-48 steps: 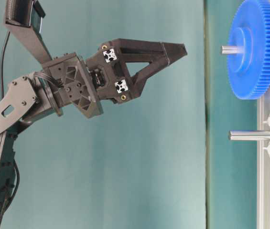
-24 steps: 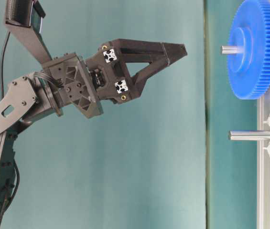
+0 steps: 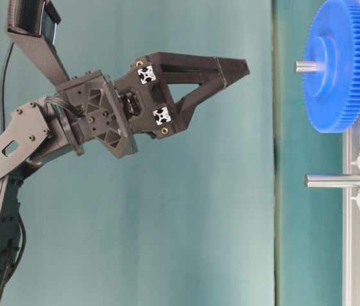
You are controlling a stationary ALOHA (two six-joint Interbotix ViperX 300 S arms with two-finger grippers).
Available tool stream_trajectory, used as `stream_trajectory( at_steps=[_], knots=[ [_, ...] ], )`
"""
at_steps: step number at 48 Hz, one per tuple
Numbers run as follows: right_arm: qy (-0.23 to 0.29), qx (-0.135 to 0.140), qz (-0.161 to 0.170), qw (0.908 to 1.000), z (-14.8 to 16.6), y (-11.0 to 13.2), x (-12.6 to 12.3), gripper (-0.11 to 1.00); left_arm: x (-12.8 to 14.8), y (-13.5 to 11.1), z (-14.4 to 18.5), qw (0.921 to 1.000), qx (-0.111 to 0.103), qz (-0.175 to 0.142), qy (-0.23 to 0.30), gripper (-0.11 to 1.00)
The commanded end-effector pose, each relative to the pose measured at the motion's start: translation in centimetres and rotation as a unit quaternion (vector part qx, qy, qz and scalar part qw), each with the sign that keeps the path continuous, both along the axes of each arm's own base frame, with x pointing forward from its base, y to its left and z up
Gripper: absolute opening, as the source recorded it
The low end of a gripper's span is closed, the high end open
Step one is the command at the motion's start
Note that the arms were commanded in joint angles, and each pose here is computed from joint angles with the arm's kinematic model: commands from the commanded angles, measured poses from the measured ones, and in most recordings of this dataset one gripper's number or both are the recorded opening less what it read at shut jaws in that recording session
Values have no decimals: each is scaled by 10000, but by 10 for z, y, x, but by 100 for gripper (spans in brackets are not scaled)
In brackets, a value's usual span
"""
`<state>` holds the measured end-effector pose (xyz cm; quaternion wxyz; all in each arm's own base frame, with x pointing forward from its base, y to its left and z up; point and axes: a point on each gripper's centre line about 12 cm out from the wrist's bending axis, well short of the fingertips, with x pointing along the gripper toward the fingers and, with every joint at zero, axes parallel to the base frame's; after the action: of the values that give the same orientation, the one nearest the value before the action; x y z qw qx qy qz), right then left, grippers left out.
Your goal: Find the location of the shaft and insert the large gear.
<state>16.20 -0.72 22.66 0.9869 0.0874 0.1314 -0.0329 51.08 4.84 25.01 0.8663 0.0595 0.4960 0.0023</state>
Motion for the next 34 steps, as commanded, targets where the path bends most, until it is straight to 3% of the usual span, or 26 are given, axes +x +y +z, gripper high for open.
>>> stream_trajectory(
  at_steps=[1,34],
  knots=[
    [-56,49,-21,10000,5,0,2,1,-3,-2,26,9996,26,-16,-290,82],
    [-48,50,-22,10000,3,0,2,1,-2,-2,23,9997,27,-10,-260,82]
  ],
)
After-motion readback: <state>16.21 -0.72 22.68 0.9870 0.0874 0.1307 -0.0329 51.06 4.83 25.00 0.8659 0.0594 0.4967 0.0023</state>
